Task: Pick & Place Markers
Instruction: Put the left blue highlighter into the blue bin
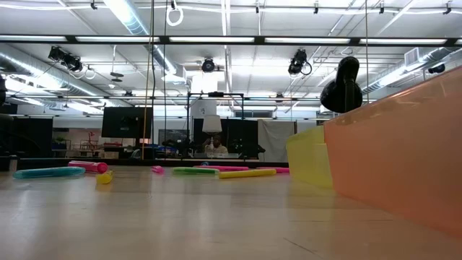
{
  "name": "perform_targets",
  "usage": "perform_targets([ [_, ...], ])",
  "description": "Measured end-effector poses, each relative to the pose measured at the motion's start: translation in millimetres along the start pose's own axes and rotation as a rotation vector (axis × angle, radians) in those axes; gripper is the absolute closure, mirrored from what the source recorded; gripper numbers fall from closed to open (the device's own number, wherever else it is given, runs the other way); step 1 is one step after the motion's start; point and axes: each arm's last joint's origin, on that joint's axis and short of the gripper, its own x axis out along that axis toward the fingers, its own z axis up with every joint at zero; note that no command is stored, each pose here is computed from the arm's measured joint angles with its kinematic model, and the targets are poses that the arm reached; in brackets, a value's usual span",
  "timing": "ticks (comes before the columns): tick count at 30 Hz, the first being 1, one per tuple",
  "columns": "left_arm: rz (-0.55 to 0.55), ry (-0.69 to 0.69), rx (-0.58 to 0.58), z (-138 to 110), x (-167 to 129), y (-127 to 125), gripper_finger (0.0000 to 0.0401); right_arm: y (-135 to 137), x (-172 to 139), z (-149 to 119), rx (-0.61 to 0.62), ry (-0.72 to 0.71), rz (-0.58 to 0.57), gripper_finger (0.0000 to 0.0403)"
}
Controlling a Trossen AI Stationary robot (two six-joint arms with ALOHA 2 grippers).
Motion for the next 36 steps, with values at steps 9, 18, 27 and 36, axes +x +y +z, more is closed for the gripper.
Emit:
perform_targets([
  [9,0.017,0.000,-0.014,0,0,1,0.0266,1,0,0,0.019,0.001,0.006,0.0356],
  [18,0.070,0.005,-0.043,-1,0,2,0.0214,-1,-15,5,0.039,0.061,0.004,0.0353],
  [27,0.077,-0.001,-0.037,0,-1,3,0.0186,-9,-37,12,0.166,0.107,-0.139,0.0353],
  [36,0.081,0.027,-0.035,-3,-1,4,0.0192,-5,-42,4,0.437,0.136,-0.315,0.0353],
])
